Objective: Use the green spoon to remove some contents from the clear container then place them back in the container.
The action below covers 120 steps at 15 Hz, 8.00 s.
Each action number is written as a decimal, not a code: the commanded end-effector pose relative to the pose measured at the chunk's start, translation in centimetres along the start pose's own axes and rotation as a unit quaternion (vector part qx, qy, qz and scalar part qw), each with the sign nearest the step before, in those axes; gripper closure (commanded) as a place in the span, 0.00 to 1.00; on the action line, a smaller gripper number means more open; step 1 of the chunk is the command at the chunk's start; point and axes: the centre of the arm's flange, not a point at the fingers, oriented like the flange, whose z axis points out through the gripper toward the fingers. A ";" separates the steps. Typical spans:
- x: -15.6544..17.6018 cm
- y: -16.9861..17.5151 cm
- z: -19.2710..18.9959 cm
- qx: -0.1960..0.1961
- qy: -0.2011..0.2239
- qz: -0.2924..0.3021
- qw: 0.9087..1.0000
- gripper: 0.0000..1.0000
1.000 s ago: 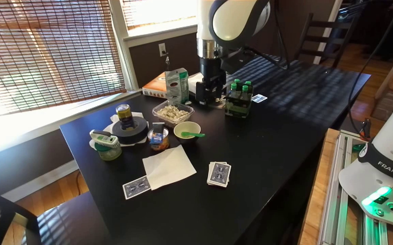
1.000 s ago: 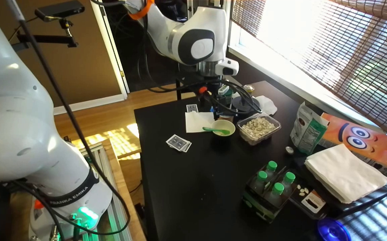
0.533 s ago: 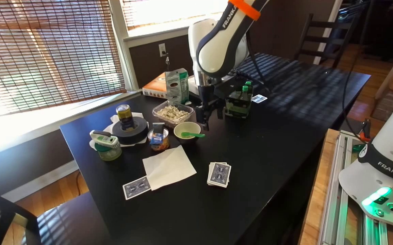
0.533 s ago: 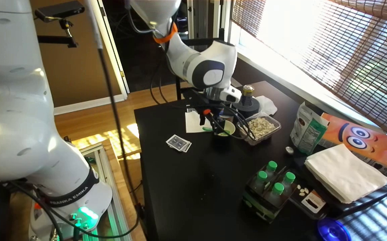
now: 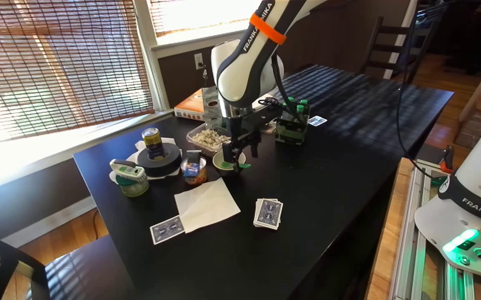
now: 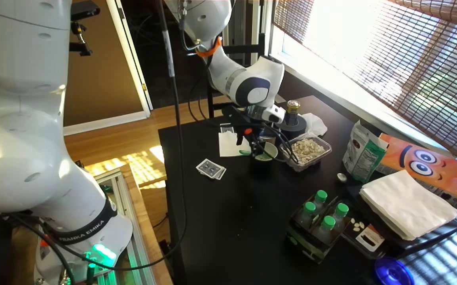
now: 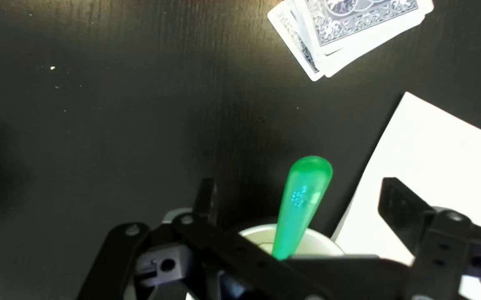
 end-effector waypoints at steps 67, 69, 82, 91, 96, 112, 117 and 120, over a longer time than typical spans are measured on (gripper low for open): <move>14.1 6.9 -14.8 -0.045 -0.254 0.095 0.961 0.94; 15.0 7.5 -13.9 -0.051 -0.253 0.110 0.960 0.94; 18.9 9.2 -9.6 -0.049 -0.241 0.117 0.962 0.94; 19.6 8.8 -6.5 -0.033 -0.270 0.099 0.957 0.94; 19.8 8.7 -6.1 -0.005 -0.313 0.079 0.947 0.94; 15.8 8.6 -4.6 0.004 -0.302 0.066 0.951 0.75; 15.9 8.3 -5.2 0.008 -0.296 0.062 0.953 0.94; 17.2 8.1 -4.9 0.011 -0.285 0.062 0.956 0.94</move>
